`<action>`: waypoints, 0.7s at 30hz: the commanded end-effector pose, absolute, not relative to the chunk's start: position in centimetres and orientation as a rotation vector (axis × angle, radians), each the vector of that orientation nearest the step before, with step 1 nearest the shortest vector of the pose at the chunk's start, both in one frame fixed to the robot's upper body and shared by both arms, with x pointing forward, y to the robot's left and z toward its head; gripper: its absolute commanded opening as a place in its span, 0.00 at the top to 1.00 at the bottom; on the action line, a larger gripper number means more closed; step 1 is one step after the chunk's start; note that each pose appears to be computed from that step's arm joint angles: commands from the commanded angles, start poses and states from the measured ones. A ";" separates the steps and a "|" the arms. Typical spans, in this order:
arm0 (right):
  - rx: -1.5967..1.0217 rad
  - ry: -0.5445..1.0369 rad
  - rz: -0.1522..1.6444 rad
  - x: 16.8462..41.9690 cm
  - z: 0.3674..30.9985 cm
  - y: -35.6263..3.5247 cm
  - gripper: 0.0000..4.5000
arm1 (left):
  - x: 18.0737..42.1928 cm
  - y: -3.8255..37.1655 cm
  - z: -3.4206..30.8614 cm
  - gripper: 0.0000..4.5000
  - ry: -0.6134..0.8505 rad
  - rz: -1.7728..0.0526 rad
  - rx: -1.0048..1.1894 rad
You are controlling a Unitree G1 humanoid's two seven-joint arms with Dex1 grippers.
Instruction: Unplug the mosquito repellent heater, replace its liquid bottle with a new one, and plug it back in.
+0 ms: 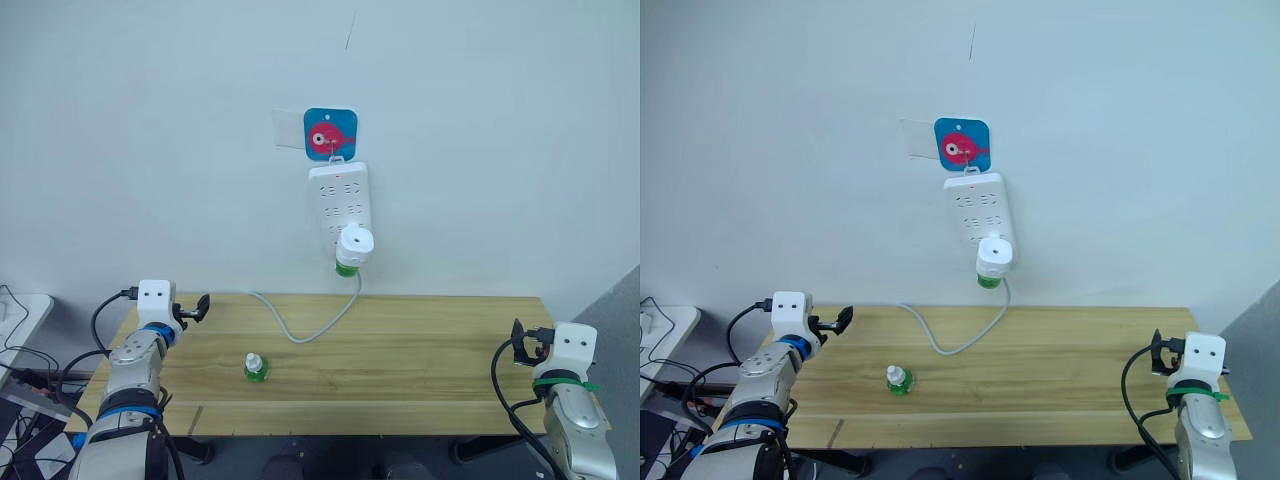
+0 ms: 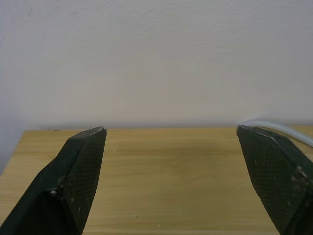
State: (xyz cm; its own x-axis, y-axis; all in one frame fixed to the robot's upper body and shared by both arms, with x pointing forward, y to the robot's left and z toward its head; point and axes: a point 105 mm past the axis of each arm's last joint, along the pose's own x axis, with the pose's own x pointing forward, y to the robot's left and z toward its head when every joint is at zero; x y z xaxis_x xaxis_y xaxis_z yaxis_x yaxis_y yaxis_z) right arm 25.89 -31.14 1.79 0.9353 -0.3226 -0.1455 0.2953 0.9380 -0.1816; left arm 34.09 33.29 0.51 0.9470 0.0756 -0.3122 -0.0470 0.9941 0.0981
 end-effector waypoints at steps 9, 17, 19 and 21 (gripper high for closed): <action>-0.179 0.118 -0.322 26.4 3.3 -31.5 0.00 | 34.9 33.5 3.3 0.00 0.219 0.037 0.097; -0.186 0.110 -0.319 26.3 3.5 -31.4 0.00 | 35.0 33.1 3.9 0.00 0.200 -0.003 0.080; -0.188 0.106 -0.317 26.1 3.7 -31.4 0.00 | 34.9 33.4 4.1 0.00 0.199 -0.001 0.074; -0.193 0.096 -0.307 26.1 4.0 -31.2 0.00 | 35.0 33.3 4.6 0.00 0.180 -0.029 0.051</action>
